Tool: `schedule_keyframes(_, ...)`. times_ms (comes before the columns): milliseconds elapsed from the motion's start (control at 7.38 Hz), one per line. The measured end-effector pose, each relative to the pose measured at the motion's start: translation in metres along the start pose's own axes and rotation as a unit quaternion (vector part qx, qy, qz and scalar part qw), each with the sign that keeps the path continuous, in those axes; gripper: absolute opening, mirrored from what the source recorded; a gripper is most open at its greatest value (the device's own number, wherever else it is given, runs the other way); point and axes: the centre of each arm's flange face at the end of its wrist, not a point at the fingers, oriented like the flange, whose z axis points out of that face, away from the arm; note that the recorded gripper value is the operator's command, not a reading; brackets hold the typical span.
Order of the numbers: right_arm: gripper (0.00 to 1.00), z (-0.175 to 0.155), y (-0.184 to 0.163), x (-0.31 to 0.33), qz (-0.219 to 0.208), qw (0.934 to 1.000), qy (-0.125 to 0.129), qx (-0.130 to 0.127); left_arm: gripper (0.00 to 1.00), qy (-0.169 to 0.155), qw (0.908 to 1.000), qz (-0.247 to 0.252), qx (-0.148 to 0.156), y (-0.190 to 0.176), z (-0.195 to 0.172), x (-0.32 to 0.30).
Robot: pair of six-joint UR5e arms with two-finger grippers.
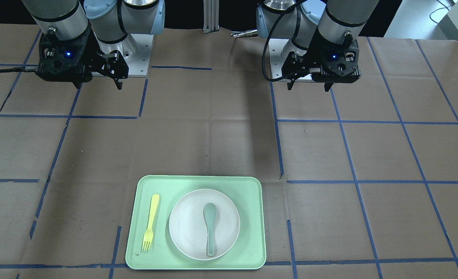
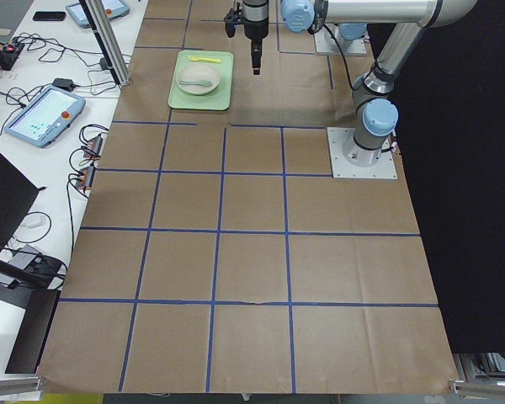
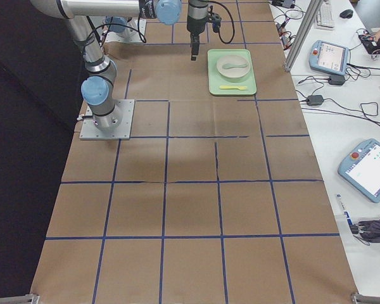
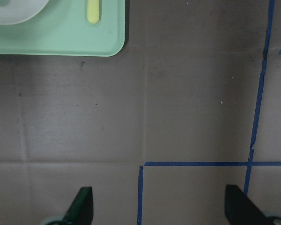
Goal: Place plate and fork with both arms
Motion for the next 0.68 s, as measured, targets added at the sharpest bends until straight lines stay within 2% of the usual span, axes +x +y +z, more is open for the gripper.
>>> schedule_keyframes(271,1.0,0.0027,0.0017,-0.0054,0.002,1.0,-0.002,-0.002,1.0,0.015,0.9997,-0.001,-0.019,0.006,0.0014,0.0039)
schedule_keyframes(678,1.0,0.0011,-0.0002,-0.0063,0.003,1.0,-0.003,0.007,1.0,0.001,0.9999,0.001,-0.016,0.0094,-0.0021,-0.0004)
